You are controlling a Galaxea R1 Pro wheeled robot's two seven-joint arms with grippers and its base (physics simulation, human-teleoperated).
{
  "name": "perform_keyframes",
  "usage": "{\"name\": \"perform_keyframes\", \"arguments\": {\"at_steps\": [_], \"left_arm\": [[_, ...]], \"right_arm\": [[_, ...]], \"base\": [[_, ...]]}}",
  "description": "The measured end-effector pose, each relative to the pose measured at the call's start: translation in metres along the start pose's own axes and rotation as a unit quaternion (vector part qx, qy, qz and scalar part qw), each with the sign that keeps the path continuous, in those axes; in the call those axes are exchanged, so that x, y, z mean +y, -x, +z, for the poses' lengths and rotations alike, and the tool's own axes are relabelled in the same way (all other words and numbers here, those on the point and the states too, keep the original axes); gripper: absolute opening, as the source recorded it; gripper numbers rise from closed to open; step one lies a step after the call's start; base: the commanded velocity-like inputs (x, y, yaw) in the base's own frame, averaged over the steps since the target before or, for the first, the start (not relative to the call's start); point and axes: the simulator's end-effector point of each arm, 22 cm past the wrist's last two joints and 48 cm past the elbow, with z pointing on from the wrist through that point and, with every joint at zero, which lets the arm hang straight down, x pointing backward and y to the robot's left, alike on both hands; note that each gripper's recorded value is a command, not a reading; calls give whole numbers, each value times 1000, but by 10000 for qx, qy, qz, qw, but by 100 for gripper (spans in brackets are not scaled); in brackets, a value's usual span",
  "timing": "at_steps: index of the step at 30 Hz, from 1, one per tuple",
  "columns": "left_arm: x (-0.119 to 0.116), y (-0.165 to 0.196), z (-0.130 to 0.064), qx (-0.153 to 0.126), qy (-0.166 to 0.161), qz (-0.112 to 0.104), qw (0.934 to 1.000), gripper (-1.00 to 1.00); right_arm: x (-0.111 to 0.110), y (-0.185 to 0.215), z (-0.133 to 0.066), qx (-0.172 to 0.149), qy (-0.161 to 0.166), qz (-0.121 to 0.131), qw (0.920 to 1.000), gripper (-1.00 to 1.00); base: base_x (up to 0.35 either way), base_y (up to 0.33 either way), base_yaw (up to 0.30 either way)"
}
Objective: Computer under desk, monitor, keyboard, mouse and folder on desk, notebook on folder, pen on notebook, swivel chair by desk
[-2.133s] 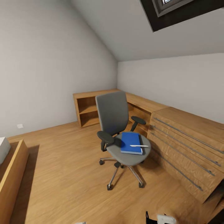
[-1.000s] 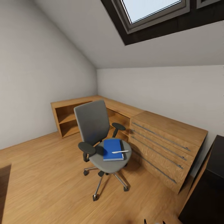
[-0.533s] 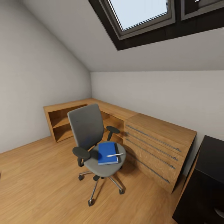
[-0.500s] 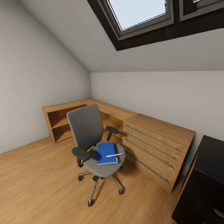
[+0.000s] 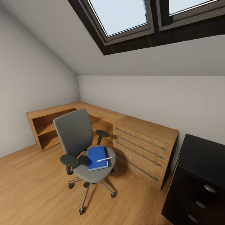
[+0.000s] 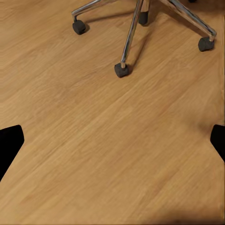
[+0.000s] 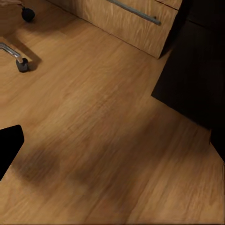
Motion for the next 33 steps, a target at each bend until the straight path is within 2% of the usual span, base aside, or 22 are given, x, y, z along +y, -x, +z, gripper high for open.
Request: {"name": "perform_keyframes", "arguments": {"at_steps": [5,23,33], "left_arm": [[-10,3,-4,-23,-32,-67,10000,100],[-7,1,-5,10,31,-81,10000,100],[-3,0,-5,29,69,-81,9999,100]], "right_arm": [[4,6,-3,-59,10,39,10000,100],[6,4,-4,-33,15,56,10000,100],[5,3,-3,-21,26,31,10000,100]], "base": [[0,0,-293],[0,0,-292],[0,0,-63]]}}
